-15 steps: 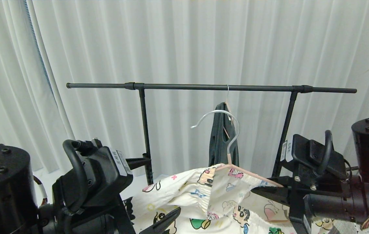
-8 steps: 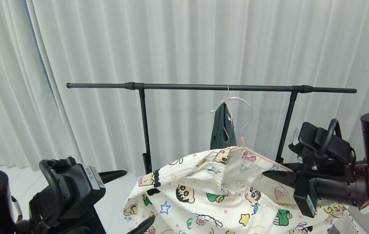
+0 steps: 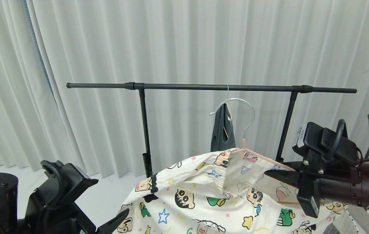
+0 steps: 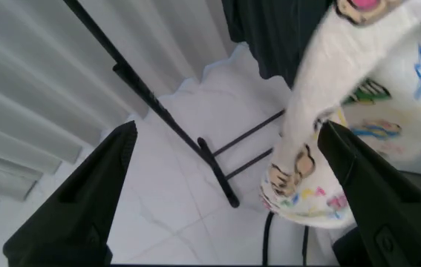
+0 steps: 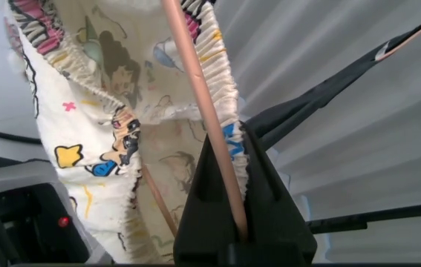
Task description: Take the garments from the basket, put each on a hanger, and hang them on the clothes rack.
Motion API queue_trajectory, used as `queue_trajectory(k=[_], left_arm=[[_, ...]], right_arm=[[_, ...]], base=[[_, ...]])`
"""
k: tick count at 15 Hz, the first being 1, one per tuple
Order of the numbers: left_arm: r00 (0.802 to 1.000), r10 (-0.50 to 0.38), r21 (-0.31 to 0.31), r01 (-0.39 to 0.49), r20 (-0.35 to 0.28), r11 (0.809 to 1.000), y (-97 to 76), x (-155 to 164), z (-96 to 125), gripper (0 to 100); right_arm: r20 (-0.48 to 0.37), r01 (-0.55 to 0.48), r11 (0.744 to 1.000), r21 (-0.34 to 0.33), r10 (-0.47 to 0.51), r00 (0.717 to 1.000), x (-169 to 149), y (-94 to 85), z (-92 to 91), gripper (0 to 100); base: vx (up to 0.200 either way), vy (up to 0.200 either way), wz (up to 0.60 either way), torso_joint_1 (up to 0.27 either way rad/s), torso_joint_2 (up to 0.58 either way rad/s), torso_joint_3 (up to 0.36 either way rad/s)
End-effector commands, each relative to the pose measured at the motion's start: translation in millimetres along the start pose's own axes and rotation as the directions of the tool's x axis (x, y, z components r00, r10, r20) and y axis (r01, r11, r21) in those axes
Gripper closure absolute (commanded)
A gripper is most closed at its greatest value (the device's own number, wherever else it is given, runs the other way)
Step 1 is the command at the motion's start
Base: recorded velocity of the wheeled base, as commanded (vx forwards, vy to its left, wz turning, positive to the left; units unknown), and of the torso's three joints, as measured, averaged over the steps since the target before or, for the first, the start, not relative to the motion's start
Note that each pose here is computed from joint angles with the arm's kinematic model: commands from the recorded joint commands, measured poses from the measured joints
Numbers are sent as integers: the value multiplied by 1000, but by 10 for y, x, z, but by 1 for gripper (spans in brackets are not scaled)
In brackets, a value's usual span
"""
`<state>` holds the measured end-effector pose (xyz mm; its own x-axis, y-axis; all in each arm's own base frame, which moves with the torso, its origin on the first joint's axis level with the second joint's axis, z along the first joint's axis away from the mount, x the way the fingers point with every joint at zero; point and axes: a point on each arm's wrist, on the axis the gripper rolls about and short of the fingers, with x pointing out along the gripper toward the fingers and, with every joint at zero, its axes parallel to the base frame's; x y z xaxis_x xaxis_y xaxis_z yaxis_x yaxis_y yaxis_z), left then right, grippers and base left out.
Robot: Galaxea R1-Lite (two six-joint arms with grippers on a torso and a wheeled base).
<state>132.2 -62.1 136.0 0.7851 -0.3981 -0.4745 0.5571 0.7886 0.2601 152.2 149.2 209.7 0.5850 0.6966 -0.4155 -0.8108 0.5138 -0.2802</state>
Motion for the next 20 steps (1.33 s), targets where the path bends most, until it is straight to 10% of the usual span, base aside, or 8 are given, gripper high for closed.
queue_trajectory(k=[1,2,3,14,20], left_arm=[[1000,-2,-6,2,-10,1000,11,35,10,0],[1000,-10,-25,10,-4,1000,11,32,16,0],[1000,-22,-35,22,3,999,11,32,25,100],[996,83,-110,-79,29,991,278,22,112,100],[1000,23,-28,-23,-4,999,186,105,69,100]], right_arm=[[1,-1,1000,0,1,1000,-3,0,2,100],[1,-1,1000,-1,1,1000,-3,0,2,100],[3,-5,1000,-3,5,1000,-6,11,3,100],[-24,-18,999,-26,17,1000,-111,89,-163,100],[42,13,1000,-2,-13,999,-93,57,-86,100]], base=[[0,0,0,0,0,0],[0,0,0,0,0,0],[0,0,0,0,0,0],[0,0,0,0,0,0],[0,0,0,0,0,0]])
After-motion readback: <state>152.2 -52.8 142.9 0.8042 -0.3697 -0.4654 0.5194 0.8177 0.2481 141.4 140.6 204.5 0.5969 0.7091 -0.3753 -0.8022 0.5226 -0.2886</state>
